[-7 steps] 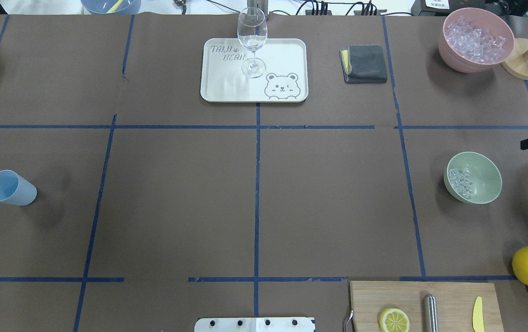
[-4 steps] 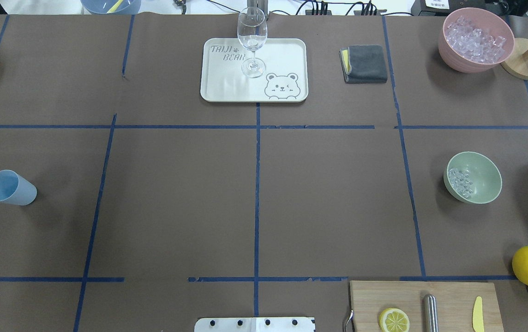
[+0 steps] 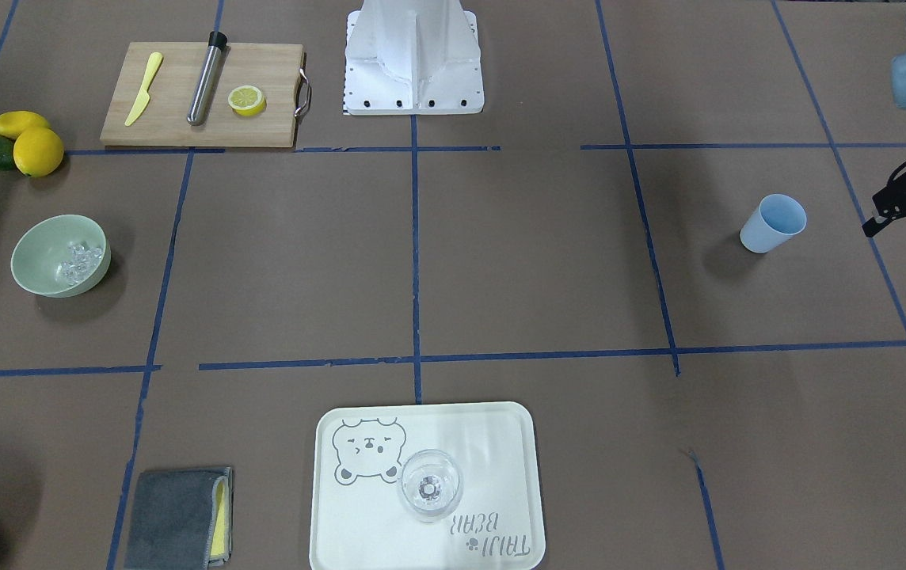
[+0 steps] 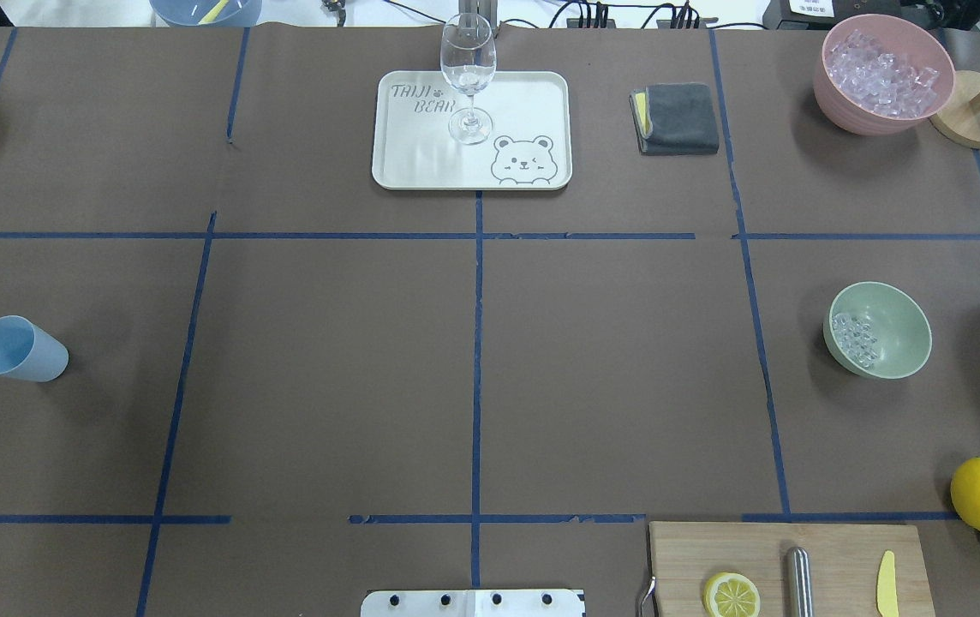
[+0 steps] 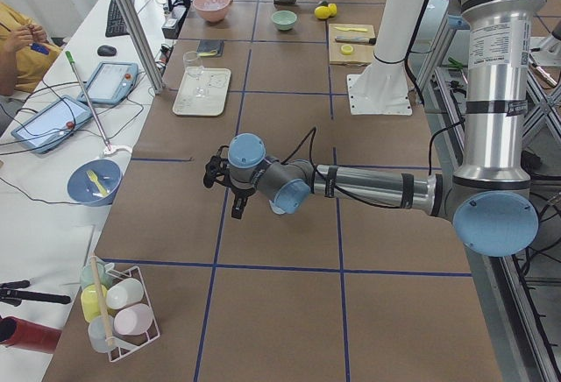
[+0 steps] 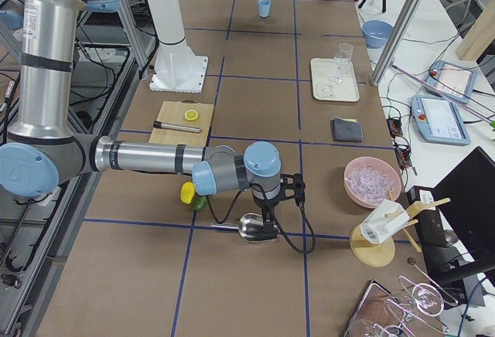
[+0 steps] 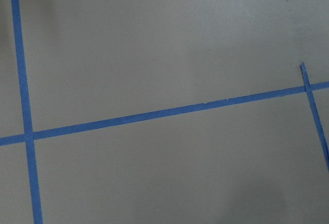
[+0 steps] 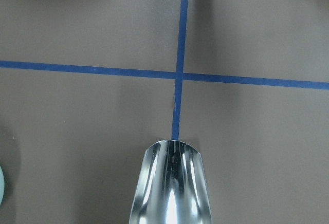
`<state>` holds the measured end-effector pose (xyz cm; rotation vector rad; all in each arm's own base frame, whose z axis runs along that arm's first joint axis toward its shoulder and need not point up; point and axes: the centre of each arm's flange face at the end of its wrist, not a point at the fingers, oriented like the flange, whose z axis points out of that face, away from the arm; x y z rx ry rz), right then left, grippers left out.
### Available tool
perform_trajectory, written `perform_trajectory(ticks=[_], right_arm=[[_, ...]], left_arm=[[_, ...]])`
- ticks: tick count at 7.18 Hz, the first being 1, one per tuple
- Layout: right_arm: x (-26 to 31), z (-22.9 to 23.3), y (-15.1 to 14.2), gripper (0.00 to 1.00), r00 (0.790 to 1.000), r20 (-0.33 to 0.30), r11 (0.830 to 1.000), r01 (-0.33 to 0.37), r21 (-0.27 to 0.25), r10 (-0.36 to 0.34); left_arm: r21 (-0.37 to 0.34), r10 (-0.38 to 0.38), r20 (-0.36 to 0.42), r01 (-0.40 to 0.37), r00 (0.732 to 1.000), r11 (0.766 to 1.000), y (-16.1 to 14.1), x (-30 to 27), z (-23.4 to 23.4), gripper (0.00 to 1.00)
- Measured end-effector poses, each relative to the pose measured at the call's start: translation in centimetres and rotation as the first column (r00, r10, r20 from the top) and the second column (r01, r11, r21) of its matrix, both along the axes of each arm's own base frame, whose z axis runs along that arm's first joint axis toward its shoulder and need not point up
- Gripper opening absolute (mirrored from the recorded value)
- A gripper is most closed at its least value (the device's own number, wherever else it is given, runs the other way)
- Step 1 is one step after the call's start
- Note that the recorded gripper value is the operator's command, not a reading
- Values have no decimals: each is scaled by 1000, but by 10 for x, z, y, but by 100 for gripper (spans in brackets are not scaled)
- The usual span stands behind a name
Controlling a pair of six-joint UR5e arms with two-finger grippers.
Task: Pour ice into bowl
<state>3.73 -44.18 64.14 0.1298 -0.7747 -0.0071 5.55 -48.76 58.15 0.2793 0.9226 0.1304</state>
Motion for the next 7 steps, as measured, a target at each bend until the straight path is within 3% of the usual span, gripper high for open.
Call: perform_trajectory(ticks=[2,4,7], right_arm=[[-3,-18,-16,100,999,36,1000,8,-22,-8],[-5,-32,-30,100,999,53,1000,12,-15,-12],[-6,-40,-34,100,998,58,1000,9,1,-9]], left_arm=[[16,17,97,-18,995,1000,-8,-60,32,100],[-67,5,140,4,990,998,-20,-94,28,100],[-158,29,148,-5,989,987,7,-103,53,100]])
